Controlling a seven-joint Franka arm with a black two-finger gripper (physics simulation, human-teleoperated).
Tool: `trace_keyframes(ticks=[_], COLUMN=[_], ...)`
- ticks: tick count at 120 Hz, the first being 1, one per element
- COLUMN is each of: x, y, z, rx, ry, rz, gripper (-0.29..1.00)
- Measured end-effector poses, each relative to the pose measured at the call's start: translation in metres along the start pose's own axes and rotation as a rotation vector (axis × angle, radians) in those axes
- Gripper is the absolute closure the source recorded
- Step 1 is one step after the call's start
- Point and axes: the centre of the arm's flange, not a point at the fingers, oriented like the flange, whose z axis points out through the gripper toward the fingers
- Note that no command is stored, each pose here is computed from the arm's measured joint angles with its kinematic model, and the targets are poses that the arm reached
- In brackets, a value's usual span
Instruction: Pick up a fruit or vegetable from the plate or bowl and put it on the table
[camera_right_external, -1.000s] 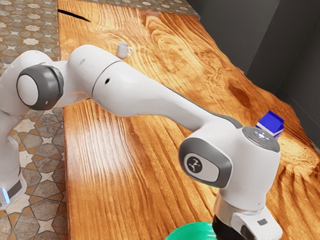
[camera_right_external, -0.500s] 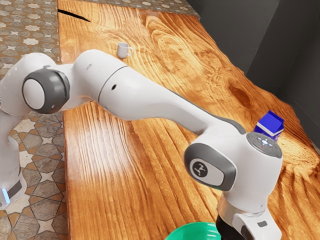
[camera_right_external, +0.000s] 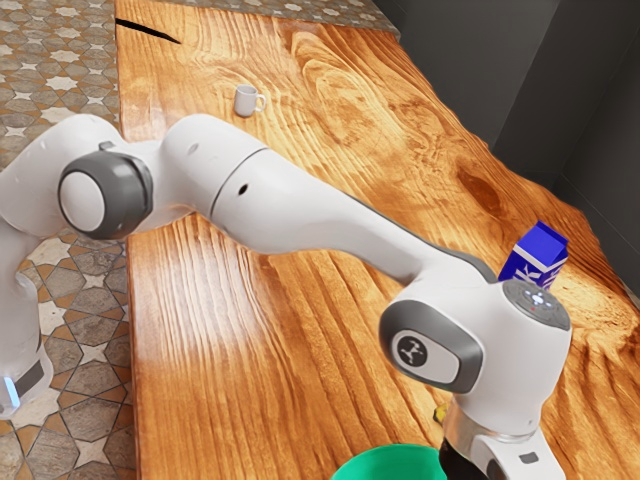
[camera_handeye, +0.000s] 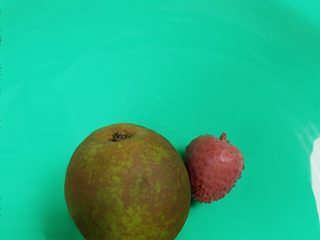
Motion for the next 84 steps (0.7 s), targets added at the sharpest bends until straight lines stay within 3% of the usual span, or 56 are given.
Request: trace_keyframes(ticks=[84], x=[0.007], y=[-0.007], z=[0.012], rx=[-0.011], ry=[0.005], rz=[0.04], gripper=[0.0])
